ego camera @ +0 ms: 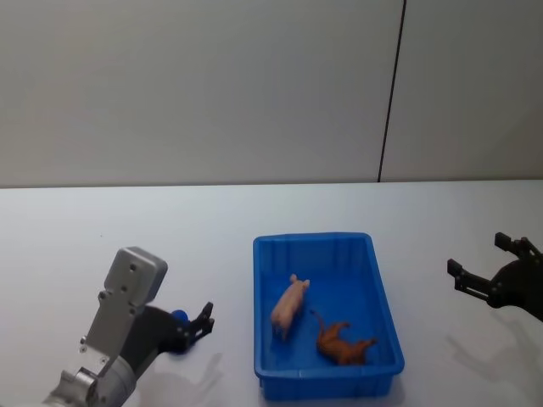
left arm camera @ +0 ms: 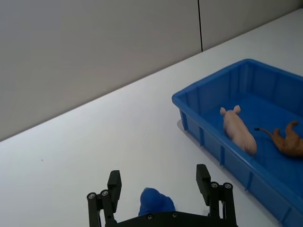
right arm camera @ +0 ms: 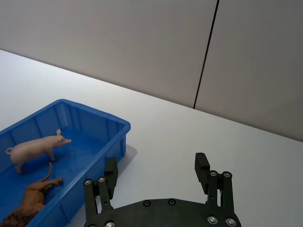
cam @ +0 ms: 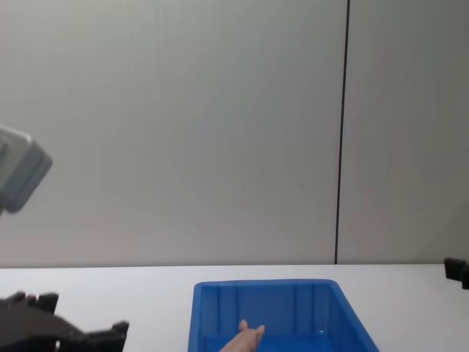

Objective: Pick up the two dolls from the table and place them into the box.

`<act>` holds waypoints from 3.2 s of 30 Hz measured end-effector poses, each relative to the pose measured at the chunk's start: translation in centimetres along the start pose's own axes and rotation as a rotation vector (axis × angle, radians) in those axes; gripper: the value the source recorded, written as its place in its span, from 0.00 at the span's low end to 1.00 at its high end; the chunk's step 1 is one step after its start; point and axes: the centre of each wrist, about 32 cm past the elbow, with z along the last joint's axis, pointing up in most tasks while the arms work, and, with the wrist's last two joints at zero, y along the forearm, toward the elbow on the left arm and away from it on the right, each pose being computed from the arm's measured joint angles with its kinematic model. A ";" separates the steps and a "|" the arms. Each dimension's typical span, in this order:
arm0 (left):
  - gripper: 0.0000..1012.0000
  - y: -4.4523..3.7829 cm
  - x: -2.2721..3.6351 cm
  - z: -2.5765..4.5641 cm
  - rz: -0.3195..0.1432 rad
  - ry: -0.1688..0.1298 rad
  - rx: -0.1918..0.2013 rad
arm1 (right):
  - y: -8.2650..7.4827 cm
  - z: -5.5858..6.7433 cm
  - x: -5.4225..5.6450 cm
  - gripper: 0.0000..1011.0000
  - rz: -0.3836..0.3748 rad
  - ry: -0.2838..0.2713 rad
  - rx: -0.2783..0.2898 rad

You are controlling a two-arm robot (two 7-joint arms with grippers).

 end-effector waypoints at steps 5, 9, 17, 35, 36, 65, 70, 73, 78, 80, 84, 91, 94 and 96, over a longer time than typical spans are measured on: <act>0.99 -0.20 0.17 -0.97 -0.015 0.021 0.023 | 0.0 0.0 0.0 0.99 0.000 0.000 0.000; 0.99 -0.47 0.32 -1.85 -0.025 0.041 0.038 | 0.0 0.0 0.0 0.99 -0.001 0.000 0.000; 0.99 -1.30 0.84 -3.39 -0.041 0.077 0.057 | 0.0 0.0 0.0 0.99 -0.001 0.001 0.000; 0.99 -3.54 2.47 -5.38 -0.069 0.104 0.064 | 0.0 0.0 0.0 0.99 0.000 0.001 -0.001; 0.99 -3.54 2.47 -5.38 -0.069 0.104 0.064 | 0.0 0.0 0.0 0.99 0.000 0.001 -0.001; 0.50 -4.89 3.57 -5.15 -0.103 0.078 0.043 | 0.0 0.0 0.0 0.99 0.000 0.001 -0.001; 0.47 -5.16 3.40 -3.76 -0.104 0.058 -0.005 | 0.0 0.0 0.0 0.99 0.000 0.001 -0.001; 0.45 -5.42 3.15 -2.65 -0.108 0.044 -0.042 | 0.0 0.0 0.0 0.99 0.000 0.001 -0.001; 0.42 -6.15 2.17 -0.56 -0.130 0.018 -0.114 | 0.0 0.0 0.0 0.99 0.000 0.001 -0.001; 0.42 -6.45 1.73 0.09 -0.142 0.011 -0.136 | 0.0 0.0 0.0 0.99 0.000 0.001 -0.001; 0.39 -7.07 0.74 1.27 -0.170 -0.003 -0.175 | 0.0 0.0 0.0 0.99 -0.001 0.001 -0.001; 0.61 -8.24 -1.20 3.18 -0.229 -0.021 -0.233 | 0.0 0.0 0.0 0.99 -0.001 0.001 -0.001; 0.67 -8.56 -1.68 3.57 -0.243 -0.024 -0.243 | 0.0 0.0 0.0 0.99 -0.001 0.001 -0.001; 0.75 -8.80 -2.07 3.87 -0.255 -0.027 -0.251 | 0.0 0.0 0.0 0.99 0.000 0.001 -0.001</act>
